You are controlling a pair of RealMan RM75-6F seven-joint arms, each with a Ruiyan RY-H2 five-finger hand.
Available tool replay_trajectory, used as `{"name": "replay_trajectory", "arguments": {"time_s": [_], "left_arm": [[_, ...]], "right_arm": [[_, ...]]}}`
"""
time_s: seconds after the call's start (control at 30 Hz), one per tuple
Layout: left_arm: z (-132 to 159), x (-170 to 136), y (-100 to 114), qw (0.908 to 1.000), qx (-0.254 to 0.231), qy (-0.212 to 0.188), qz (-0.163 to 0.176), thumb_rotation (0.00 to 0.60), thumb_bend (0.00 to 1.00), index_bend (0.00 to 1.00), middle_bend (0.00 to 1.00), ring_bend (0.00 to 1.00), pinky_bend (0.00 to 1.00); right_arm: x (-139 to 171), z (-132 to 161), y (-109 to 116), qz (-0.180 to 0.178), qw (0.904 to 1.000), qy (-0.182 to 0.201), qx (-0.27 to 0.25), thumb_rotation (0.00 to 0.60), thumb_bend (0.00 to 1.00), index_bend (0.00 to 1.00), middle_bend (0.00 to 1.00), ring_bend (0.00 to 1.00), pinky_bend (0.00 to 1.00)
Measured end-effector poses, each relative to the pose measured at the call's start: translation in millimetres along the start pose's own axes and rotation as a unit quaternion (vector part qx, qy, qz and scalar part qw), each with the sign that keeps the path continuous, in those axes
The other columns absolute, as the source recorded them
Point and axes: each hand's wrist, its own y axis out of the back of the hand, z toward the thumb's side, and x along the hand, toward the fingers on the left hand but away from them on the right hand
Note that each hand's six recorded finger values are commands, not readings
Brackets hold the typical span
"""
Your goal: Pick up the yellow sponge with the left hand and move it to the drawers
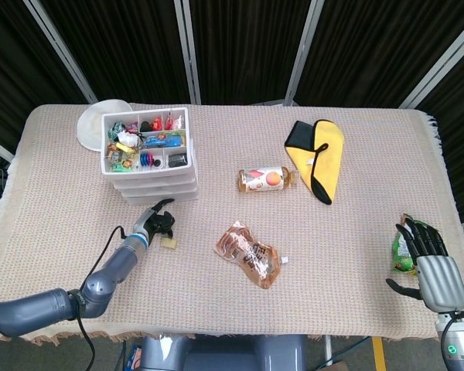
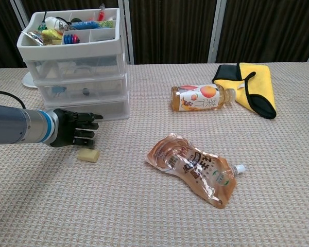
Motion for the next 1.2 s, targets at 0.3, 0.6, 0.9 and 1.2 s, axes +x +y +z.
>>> {"name": "replay_trajectory", "arguments": {"time_s": [0.3,0.6,0.9,1.2], "left_arm": [[-6,-1,-5,0.9999,0.009,0.002,-0.006,0.600,1.00,0.17,0.94,0.88,0.66],[-6,-9,-12,0.9996,0.016,-0.001,-0.024,0.600,1.00,0.18,0.94,0.88,0.66],[-14,-19,-12,0.9991,0.027,0.007,-0.033,0.600,1.00,0.18,0.94,0.88,0.66],[-29,-30,-13,0.9965,0.068,0.013,-0.046,0.600,1.00,0.18,0.93,0.87,0.66]], "right_arm": [[0,0,1,-0.001,1.0000,0.000,0.000,0.600,0.00,0.08,0.00,0.00,0.00],[0,0,1,-0.001,1.0000,-0.001,0.000,0.600,0.00,0.08,0.00,0.00,0.00],[0,0,1,-0.002,1.0000,-0.001,0.001,0.600,0.00,0.08,0.00,0.00,0.00],[-1,-1,1,-0.002,1.0000,-0.003,0.000,0.600,0.00,0.08,0.00,0.00,0.00]]}}
